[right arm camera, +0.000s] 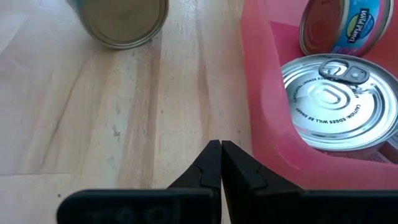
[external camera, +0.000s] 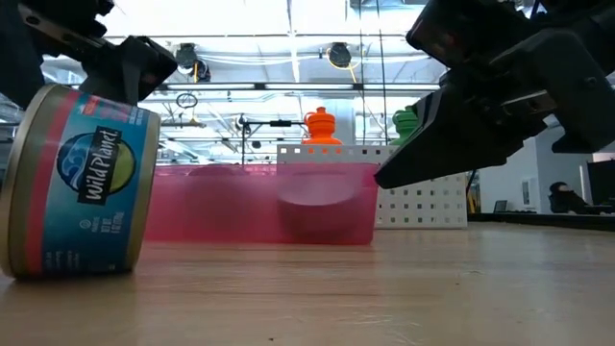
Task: Pick & Place Food Item
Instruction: Put the blue pink tuna can in the pink bin
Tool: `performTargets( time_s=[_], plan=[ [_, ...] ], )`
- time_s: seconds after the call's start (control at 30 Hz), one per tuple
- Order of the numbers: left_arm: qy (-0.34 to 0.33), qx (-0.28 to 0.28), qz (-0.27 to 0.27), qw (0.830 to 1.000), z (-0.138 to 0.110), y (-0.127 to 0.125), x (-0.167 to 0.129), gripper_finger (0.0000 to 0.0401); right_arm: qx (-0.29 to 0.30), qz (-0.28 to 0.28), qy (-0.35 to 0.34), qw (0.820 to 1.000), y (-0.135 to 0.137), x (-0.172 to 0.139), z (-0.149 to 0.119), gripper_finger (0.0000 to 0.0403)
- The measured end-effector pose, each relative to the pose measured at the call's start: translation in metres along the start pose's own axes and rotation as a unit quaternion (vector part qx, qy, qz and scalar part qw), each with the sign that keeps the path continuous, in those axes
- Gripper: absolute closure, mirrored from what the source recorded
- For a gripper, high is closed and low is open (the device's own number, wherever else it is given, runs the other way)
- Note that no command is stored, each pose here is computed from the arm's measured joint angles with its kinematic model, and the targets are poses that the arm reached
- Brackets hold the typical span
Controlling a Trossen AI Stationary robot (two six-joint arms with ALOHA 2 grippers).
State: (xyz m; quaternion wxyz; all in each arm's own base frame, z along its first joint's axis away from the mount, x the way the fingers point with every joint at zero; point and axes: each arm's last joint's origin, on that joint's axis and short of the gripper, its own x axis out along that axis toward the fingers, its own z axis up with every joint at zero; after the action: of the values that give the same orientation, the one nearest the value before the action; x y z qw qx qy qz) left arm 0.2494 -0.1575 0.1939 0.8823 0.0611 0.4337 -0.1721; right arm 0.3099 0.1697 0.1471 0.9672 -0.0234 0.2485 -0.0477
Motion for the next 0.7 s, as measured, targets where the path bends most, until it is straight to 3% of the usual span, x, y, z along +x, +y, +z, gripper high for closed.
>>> performTargets(
  time_s=[0.53, 0.7],
  plan=[
    [0.002, 0.051, 0.011, 0.999, 0.001, 0.009, 0.004, 0.0141, 0.004, -0.010, 0.001, 1.000, -0.007, 0.004, 0.002, 0.0403],
    [0.011, 0.060, -0.020, 0.998, 0.001, 0.016, 0.019, 0.0141, 0.004, -0.010, 0.001, 1.000, -0.007, 0.004, 0.002, 0.0403]
  ],
)
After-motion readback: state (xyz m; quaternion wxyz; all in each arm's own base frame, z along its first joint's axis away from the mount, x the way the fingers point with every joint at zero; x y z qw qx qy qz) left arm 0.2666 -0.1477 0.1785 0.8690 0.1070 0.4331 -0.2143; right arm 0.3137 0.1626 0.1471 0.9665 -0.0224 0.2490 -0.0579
